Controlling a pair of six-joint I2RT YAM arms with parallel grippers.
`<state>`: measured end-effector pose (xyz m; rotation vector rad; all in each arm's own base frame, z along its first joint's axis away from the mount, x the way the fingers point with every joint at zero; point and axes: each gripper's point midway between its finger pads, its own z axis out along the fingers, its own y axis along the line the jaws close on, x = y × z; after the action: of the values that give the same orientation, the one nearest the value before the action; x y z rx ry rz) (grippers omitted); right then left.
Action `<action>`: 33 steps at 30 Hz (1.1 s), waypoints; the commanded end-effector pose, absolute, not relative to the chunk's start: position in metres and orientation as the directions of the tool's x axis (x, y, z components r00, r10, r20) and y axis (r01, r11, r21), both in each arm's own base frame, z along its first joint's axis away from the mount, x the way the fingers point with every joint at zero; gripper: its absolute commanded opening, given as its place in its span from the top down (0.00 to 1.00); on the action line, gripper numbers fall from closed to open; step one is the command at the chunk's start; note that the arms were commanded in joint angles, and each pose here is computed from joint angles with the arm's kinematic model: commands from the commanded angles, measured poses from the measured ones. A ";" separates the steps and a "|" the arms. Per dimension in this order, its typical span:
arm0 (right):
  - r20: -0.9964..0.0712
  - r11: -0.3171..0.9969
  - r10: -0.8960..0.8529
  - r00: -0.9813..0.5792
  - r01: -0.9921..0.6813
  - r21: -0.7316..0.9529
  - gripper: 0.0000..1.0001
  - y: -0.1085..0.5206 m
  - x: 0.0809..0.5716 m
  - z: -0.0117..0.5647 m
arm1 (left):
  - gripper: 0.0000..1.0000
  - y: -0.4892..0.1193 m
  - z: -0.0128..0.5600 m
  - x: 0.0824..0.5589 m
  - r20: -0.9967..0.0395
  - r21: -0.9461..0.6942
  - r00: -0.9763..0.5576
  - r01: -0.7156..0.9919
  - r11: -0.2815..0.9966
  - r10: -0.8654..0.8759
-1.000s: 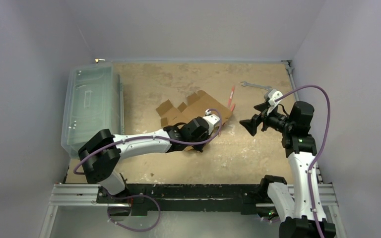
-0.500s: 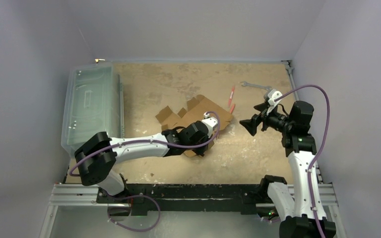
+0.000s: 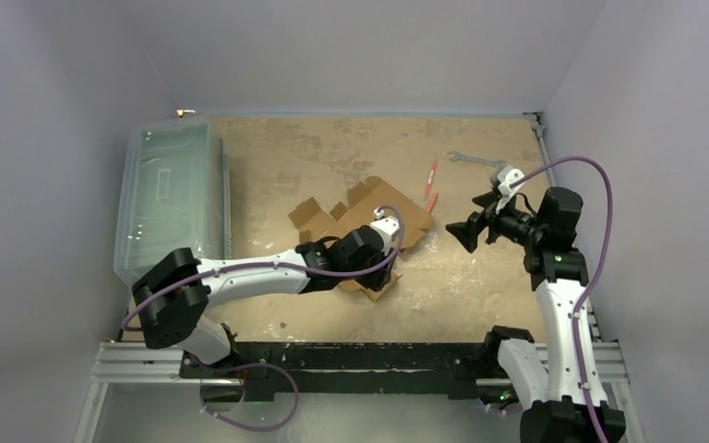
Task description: Fold the paper box
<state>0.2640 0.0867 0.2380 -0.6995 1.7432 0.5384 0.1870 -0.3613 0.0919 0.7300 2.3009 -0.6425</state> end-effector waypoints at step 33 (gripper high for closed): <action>-0.965 0.727 -0.167 -0.201 -0.687 0.018 0.01 0.085 0.270 0.237 | 0.41 -0.441 0.105 0.296 -0.906 0.054 -0.220 0.786 0.616 0.360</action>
<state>0.2678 0.0848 0.2290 -0.6785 1.7766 0.5485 0.2836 -0.4167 0.0777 0.9574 1.9457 -0.5087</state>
